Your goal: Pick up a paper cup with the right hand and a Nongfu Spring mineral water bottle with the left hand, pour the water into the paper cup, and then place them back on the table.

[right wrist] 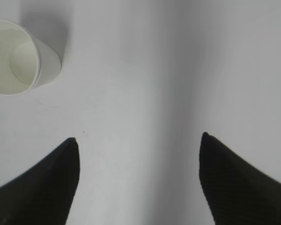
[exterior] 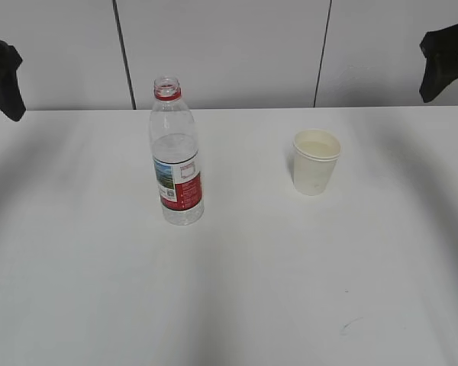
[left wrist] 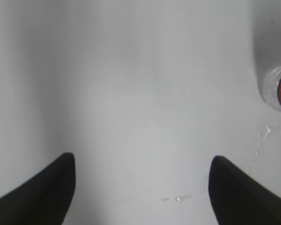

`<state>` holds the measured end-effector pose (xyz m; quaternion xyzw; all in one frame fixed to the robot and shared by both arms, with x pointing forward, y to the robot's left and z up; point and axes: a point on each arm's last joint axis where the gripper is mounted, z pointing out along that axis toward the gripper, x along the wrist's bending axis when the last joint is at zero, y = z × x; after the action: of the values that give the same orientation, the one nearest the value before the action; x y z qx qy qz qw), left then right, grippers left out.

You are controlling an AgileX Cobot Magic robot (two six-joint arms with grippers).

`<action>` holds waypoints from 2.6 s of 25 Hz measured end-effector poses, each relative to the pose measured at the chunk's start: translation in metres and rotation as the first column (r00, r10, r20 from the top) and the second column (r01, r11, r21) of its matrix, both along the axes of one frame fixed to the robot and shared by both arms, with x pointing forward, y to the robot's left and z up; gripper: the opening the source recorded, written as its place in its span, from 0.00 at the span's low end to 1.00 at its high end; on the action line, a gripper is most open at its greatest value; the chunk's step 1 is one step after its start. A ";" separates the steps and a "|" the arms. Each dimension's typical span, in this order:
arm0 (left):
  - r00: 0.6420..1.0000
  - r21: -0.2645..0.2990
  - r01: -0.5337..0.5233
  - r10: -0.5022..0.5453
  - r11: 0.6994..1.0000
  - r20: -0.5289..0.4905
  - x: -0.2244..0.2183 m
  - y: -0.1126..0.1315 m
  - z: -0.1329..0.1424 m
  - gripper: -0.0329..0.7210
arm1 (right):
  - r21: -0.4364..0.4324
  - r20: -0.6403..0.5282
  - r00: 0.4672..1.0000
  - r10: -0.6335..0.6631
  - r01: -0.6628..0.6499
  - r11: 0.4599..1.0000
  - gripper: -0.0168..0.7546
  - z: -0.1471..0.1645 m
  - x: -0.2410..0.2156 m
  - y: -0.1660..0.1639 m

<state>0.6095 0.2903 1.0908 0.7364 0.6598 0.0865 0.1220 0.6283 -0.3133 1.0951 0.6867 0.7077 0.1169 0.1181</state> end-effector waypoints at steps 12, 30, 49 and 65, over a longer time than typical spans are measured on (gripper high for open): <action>1.000 0.064 0.000 0.000 0.998 0.008 -0.059 0.007 0.017 0.74 | -0.013 0.031 0.999 0.038 -0.037 0.999 0.78 0.029 -0.072 0.003; 0.994 0.035 0.000 0.004 0.999 -0.113 -0.135 0.005 -0.021 0.73 | -0.016 -0.020 0.997 0.069 -0.069 0.997 0.78 0.006 -0.157 0.007; 0.999 0.033 -0.008 0.009 0.999 -0.034 -0.223 0.006 -0.060 0.73 | 0.018 0.013 0.998 0.064 -0.064 0.998 0.78 -0.017 -0.216 0.013; 0.980 0.019 -0.016 0.011 1.000 0.201 -0.277 0.007 -0.051 0.73 | 0.006 0.148 0.987 0.064 -0.066 0.998 0.78 -0.009 -0.260 0.015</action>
<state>0.3327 0.2969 1.0394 0.7206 0.6482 0.1679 0.1799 0.3686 -0.2987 1.0864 0.6534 0.7183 0.1750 0.1627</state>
